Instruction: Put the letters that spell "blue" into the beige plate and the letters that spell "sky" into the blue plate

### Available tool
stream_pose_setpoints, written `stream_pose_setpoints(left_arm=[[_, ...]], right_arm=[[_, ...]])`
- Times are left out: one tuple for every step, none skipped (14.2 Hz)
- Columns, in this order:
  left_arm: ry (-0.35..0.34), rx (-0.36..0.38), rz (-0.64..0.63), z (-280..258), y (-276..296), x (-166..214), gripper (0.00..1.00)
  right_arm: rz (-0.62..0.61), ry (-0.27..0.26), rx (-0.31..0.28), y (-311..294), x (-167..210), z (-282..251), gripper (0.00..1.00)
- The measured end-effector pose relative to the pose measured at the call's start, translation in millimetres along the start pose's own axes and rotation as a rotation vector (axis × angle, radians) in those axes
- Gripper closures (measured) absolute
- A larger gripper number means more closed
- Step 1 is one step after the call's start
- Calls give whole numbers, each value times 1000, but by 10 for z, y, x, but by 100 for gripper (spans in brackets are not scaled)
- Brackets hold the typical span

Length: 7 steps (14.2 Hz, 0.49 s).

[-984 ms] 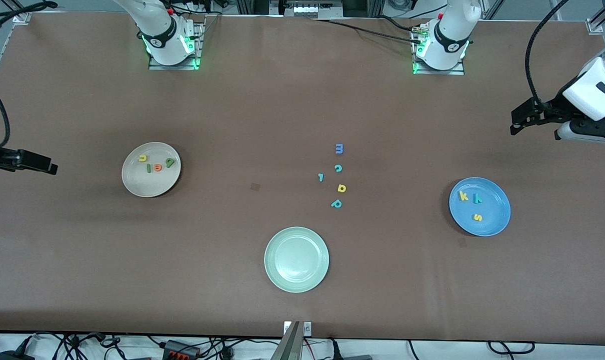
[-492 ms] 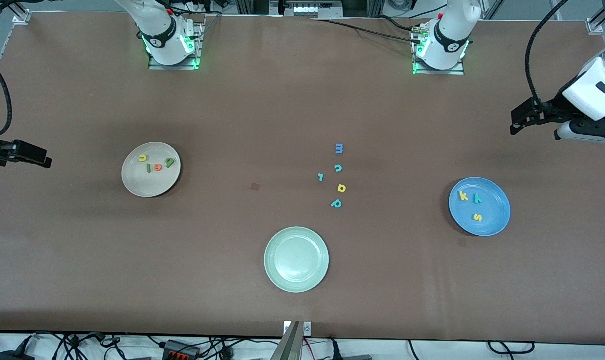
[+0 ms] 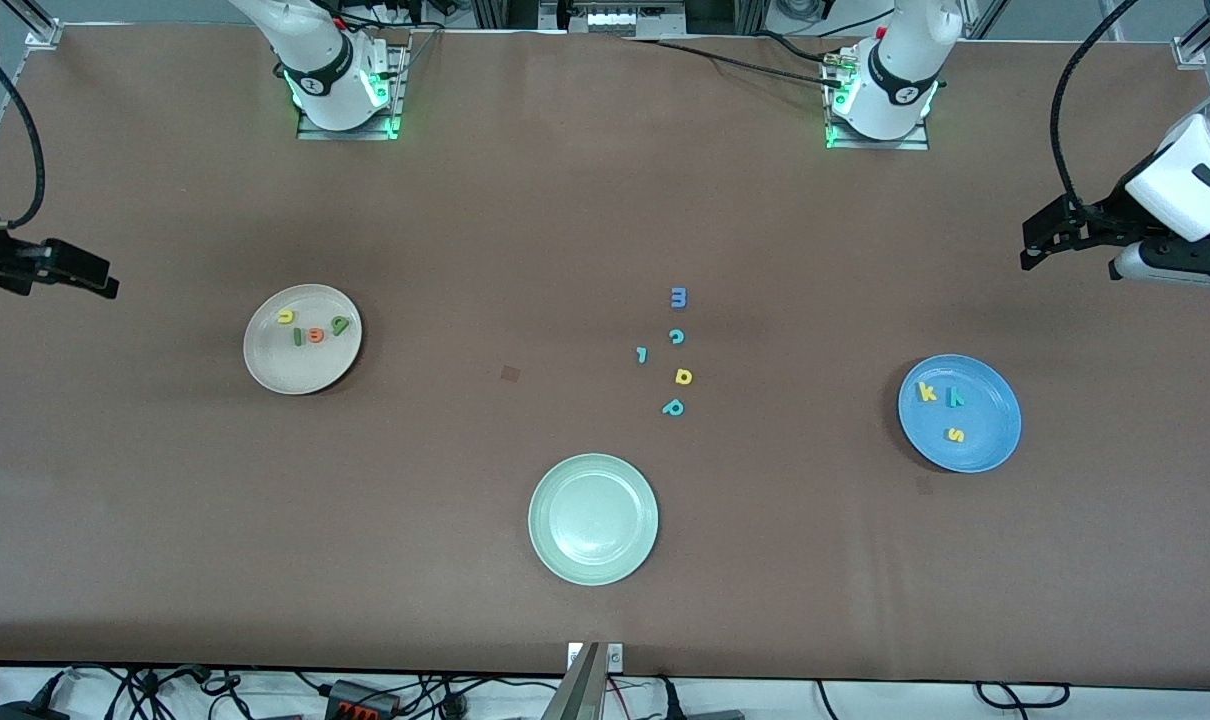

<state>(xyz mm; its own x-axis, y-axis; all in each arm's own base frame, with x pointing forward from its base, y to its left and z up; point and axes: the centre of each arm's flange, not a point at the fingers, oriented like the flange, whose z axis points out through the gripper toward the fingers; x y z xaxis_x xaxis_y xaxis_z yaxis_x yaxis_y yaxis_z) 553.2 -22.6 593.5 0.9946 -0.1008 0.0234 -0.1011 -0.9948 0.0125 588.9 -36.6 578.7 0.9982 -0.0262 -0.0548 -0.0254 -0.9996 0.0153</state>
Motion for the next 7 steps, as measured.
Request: stream_pose_setpoints(left_arm=[[0,0,0,0,0,0,0],[0,0,0,0,0,0,0],[-1,0,0,1,0,-1,0],[-3,0,0,1,0,-3,0],[-4,0,0,-2,1,-5,0],[-9,-1,0,-2,1,-10,0],[-13,-1,0,-2,1,-15,0]], right_arm=[[0,11,0,-2,-62,4,0],[-1,22,0,-6,-120,15,0],[-3,26,0,-14,-183,34,0],[-5,24,-1,-23,-243,55,0],[-6,20,-3,-29,-295,63,0],[-7,19,-5,-31,-324,65,0],[-7,23,-6,-31,-336,57,0]])
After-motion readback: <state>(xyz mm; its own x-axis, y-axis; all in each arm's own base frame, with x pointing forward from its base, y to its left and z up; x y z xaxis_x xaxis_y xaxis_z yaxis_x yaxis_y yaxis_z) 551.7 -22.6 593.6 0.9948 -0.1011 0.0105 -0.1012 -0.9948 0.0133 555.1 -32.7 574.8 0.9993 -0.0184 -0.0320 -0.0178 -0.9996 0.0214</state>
